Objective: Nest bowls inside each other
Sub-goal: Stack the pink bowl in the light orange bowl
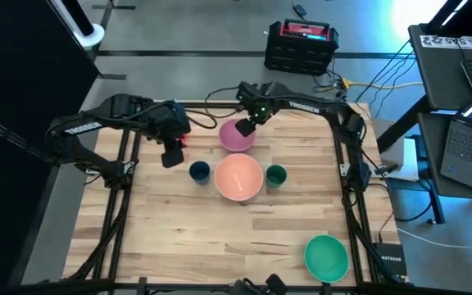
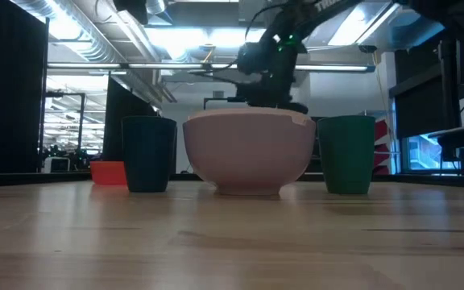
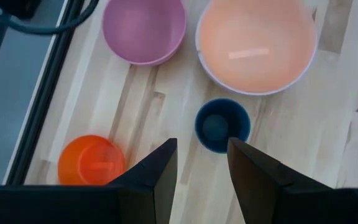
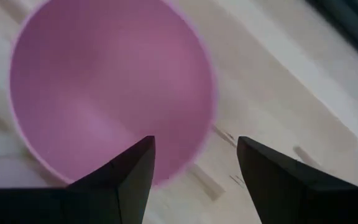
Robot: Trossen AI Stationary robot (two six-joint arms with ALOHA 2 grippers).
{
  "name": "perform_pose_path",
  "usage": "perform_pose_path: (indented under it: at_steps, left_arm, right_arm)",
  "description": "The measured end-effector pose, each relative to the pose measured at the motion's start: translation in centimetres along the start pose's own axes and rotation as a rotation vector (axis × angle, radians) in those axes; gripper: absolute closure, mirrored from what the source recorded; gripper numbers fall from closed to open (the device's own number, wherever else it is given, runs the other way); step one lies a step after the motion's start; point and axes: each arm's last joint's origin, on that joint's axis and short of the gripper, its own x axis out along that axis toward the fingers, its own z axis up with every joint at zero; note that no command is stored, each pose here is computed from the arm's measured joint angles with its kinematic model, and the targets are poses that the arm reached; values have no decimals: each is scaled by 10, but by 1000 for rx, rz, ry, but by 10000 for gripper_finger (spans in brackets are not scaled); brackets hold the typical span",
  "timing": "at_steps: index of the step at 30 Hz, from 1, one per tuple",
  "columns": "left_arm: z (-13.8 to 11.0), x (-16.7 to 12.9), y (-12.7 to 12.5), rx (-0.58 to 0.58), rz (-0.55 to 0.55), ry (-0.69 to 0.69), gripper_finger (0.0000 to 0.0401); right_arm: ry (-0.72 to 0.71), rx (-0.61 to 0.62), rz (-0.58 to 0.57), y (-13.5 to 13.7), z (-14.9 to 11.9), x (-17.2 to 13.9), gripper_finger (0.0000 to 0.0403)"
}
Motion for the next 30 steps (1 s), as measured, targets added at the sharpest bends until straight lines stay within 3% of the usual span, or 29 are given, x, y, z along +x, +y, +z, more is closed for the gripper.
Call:
perform_pose_path:
  at_steps: [7,10,13,17,30]
  left_arm:
    - [0,0,0,3,1,-1,277]
    - [1,0,0,5,0,-7,277]
    - [1,0,0,12,0,-8,277]
    - [1,0,0,24,1,-8,277]
    - [1,0,1,27,1,-8,277]
  right_arm:
    - [63,10,-22,-1,2,29,190]
    - [79,12,-27,-2,2,38,211]
    - [97,14,-26,-2,2,45,268]
    - [73,-15,-15,-1,5,47,383]
    - [-77,-144,-1,11,34,-38,402]
